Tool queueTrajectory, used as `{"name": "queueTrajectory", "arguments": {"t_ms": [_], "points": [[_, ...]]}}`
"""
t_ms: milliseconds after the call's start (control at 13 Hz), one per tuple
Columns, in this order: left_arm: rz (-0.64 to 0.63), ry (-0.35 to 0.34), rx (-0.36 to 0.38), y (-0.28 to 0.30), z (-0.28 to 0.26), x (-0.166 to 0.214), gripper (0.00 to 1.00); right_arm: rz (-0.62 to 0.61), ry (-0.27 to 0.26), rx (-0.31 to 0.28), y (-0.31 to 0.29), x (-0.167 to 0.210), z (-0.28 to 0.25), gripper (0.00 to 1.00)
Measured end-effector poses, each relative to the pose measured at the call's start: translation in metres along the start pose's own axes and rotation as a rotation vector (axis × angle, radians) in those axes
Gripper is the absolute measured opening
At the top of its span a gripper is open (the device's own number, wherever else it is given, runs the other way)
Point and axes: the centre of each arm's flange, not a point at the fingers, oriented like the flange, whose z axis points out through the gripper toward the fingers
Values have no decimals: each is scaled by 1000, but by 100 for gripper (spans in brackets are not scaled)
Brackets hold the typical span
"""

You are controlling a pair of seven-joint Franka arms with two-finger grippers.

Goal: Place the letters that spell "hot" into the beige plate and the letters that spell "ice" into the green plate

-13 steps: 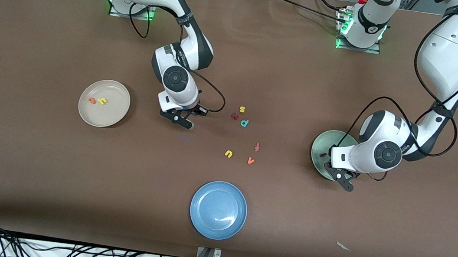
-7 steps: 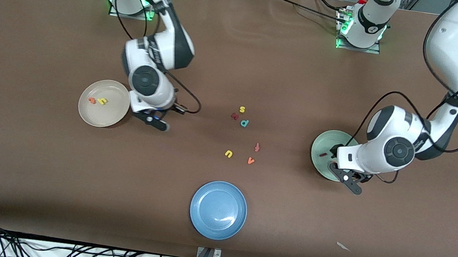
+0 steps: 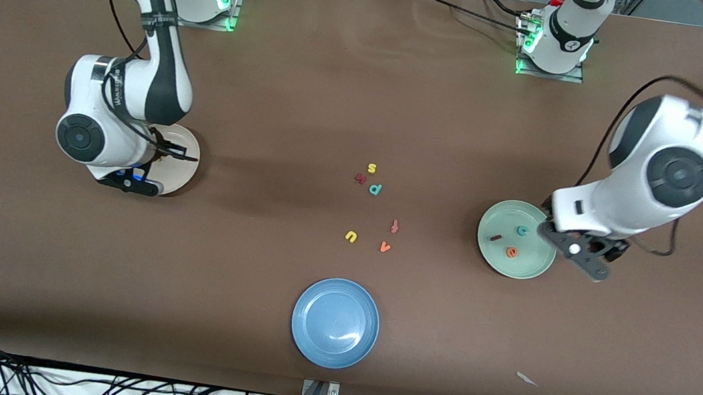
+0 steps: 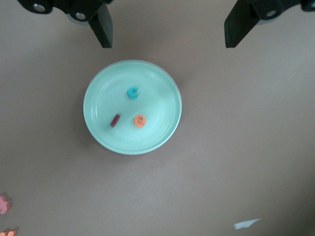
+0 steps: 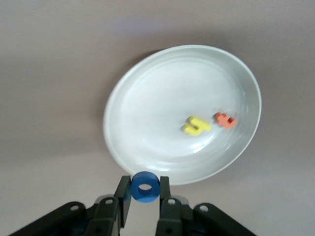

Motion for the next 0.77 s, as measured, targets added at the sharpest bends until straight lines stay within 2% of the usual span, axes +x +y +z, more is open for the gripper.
{"name": "queueTrajectory", "arguments": {"t_ms": [230, 537, 614, 691, 767], "points": [[-32, -39, -3, -9, -45, -18, 100, -31, 26, -7, 12, 5, 45, 27], [-77, -14, -66, -15, -57, -27, 100, -50, 3, 44, 7, 9, 76, 27], [-101, -1, -98, -20, -58, -32, 100, -51, 1, 46, 7, 10, 79, 33], [-131, 11, -123, -25, -60, -35, 100, -51, 1, 47, 7, 10, 79, 33], [-164, 18, -129, -27, -64, -38, 100, -52, 4, 49, 6, 10, 77, 43]]}}
